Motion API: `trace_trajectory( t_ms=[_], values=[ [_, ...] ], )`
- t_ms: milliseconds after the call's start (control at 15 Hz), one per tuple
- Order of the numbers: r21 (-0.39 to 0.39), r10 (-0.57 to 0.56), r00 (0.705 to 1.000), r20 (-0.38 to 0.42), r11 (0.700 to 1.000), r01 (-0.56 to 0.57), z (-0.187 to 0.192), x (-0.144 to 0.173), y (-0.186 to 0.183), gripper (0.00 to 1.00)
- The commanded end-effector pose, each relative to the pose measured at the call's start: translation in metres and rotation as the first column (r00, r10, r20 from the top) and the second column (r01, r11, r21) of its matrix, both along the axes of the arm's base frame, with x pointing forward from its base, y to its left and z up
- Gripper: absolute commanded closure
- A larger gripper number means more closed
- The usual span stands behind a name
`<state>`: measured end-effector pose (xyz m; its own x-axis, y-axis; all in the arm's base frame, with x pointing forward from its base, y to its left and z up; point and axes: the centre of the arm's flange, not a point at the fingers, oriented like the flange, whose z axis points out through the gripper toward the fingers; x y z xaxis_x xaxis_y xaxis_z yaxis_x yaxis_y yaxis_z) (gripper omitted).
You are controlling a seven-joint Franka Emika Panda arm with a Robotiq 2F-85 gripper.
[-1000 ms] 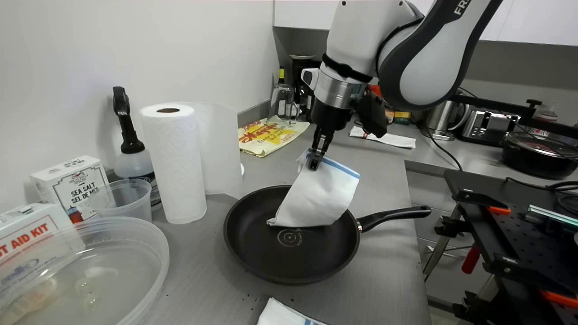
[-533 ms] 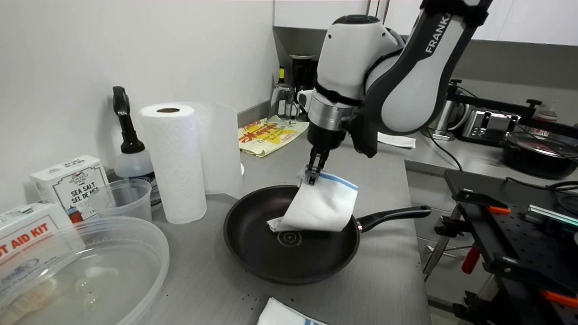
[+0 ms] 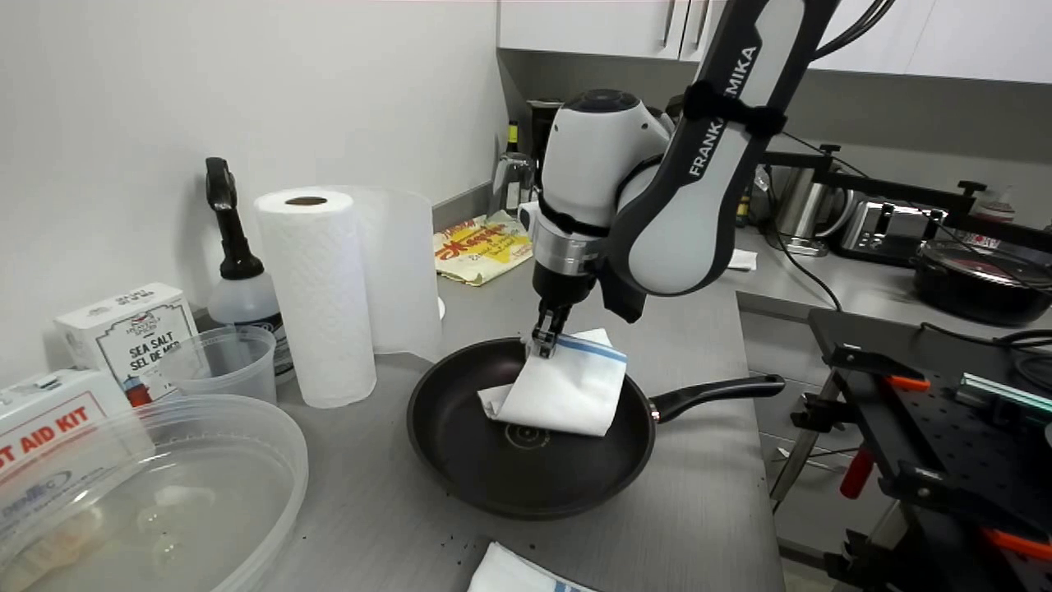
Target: Wipe the pan with a towel
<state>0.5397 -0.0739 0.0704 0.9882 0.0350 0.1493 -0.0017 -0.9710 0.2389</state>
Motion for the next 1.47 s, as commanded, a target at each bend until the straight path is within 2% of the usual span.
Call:
trace_trajectory(
  t_ms=[0,800,1200,1400],
  values=[
    [-0.023,-0.025,0.999,0.040,0.999,0.026,-0.016,0.019,0.000,0.97],
    [-0.097,-0.040,0.998,0.047,0.994,0.044,-0.037,0.032,-0.023,0.97],
    [-0.101,-0.046,0.998,0.039,0.994,0.050,-0.041,0.031,-0.025,0.97],
    [-0.068,-0.076,0.997,0.021,0.995,0.077,-0.041,0.030,-0.024,0.97]
  ],
)
